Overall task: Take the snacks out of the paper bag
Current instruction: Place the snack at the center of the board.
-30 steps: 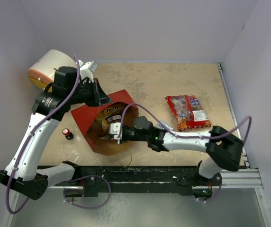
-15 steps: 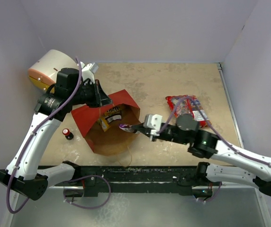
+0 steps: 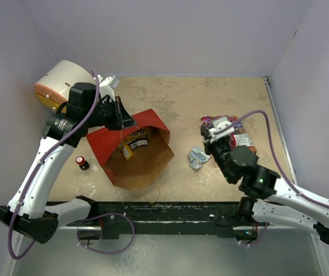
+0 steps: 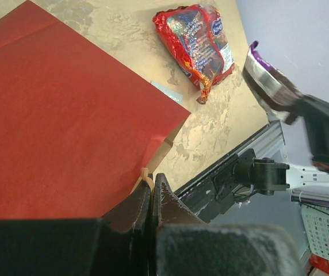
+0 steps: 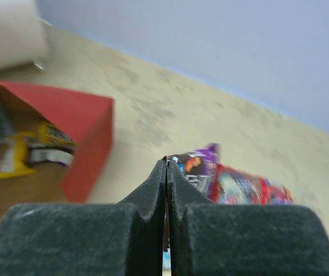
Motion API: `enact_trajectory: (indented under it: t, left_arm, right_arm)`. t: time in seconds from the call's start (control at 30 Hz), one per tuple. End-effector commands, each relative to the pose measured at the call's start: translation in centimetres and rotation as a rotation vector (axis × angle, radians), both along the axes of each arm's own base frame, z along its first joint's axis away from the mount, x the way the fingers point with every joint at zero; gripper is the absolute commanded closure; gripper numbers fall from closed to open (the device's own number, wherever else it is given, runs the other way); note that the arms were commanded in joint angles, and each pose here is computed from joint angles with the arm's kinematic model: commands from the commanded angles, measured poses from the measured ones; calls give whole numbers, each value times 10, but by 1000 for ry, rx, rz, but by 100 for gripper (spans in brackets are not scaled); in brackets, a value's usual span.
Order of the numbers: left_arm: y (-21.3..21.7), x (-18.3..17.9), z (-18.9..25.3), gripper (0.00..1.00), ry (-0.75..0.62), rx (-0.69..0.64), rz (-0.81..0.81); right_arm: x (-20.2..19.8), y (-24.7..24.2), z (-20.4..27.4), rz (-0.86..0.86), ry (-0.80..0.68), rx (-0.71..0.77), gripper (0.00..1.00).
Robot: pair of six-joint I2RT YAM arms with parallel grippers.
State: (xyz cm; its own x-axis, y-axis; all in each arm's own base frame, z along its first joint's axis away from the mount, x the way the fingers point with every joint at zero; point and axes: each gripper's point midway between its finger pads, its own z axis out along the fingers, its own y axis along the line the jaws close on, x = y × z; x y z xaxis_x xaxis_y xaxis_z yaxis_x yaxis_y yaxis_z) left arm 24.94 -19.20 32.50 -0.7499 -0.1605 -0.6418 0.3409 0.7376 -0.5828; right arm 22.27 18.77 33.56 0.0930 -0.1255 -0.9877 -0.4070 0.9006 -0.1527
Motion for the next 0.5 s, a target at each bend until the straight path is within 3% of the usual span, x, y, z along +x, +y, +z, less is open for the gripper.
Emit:
enact_trajectory:
  t: [0.0, 0.2, 0.37, 0.47]
  left_arm:
    - [-2, 5, 15, 100, -48, -19, 0]
    - [-4, 7, 14, 100, -40, -29, -1]
    - [-4, 5, 12, 100, -31, -24, -4]
    - [-4, 4, 13, 100, -31, -27, -5]
  right_arm:
    - [28, -27, -37, -289, 86, 6, 100]
    - [68, -36, -112, -333, 274, -157, 100]
    - [81, -41, -158, -336, 335, -409, 100]
    - [88, -47, -169, -340, 342, -471, 100]
